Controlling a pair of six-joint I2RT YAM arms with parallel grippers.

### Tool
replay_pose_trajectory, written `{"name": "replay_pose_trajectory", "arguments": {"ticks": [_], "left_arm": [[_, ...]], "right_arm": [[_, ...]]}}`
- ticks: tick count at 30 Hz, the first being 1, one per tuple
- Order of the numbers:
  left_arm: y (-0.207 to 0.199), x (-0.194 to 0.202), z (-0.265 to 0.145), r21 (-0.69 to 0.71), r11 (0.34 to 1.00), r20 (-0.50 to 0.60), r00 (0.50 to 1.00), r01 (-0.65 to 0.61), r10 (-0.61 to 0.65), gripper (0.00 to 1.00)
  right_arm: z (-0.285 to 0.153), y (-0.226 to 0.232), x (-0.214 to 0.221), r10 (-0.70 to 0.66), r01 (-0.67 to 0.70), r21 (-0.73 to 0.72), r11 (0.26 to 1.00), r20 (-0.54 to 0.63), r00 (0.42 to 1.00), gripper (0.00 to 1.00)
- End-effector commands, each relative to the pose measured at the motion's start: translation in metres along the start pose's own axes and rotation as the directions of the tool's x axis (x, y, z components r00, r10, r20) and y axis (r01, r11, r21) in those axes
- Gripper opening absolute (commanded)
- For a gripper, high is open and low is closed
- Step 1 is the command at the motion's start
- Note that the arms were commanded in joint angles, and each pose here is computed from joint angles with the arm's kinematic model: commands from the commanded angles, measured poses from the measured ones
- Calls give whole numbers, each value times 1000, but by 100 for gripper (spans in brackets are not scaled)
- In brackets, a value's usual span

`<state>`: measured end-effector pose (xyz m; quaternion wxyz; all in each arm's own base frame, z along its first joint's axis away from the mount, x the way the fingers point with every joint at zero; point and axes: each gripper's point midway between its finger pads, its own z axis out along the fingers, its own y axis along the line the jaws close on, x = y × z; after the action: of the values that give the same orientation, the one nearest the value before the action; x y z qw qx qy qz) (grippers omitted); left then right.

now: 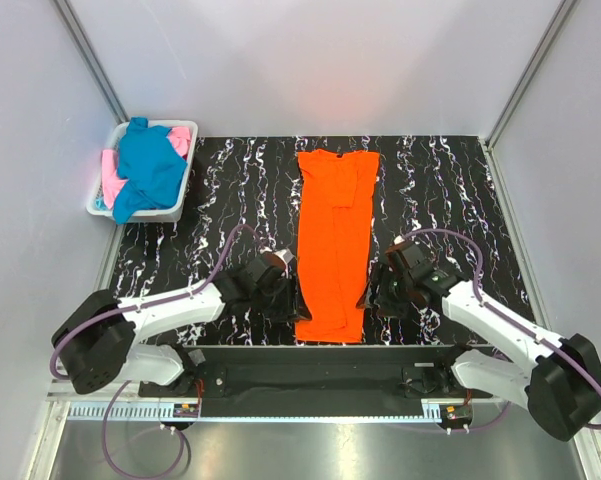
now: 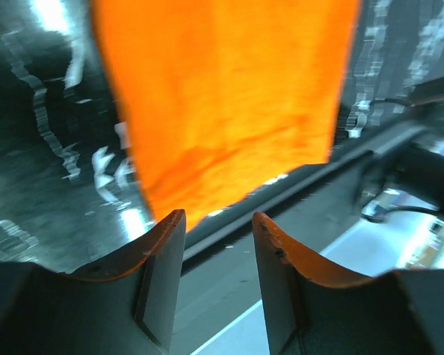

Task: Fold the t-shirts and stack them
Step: Fold the tshirt

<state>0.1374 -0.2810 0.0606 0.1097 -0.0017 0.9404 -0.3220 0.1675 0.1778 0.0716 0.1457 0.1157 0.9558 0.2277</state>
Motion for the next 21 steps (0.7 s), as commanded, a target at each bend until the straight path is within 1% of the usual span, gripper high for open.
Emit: {"name": "replay_pose_trajectory", "arguments": {"ticks": [1, 5, 8, 11, 14, 17, 21], "left_arm": [[-15, -1, 3, 101, 994, -23, 999, 36, -33, 46], [9, 4, 8, 28, 996, -38, 996, 86, -85, 46], [20, 8, 12, -4, 995, -51, 994, 98, -98, 46], [22, 13, 19, 4, 994, -76, 992, 105, -105, 46], [16, 17, 23, 49, 991, -104, 988, 121, -116, 45], [16, 21, 26, 52, 990, -130, 984, 133, -126, 45], [19, 22, 25, 42, 989, -134, 981, 143, -136, 44]], "right_arm": [[9, 7, 7, 39, -39, -34, 999, -6, 999, 65], [21, 4, 23, 60, -61, -26, 998, -46, 997, 64], [27, 3, 31, 65, -67, -26, 997, -65, 996, 64], [32, 5, 35, 65, -68, -32, 997, -73, 995, 64], [36, 9, 37, 67, -71, -41, 997, -84, 994, 64], [38, 14, 38, 63, -68, -52, 996, -94, 994, 64], [42, 15, 43, 65, -71, -54, 996, -108, 992, 63]]}}
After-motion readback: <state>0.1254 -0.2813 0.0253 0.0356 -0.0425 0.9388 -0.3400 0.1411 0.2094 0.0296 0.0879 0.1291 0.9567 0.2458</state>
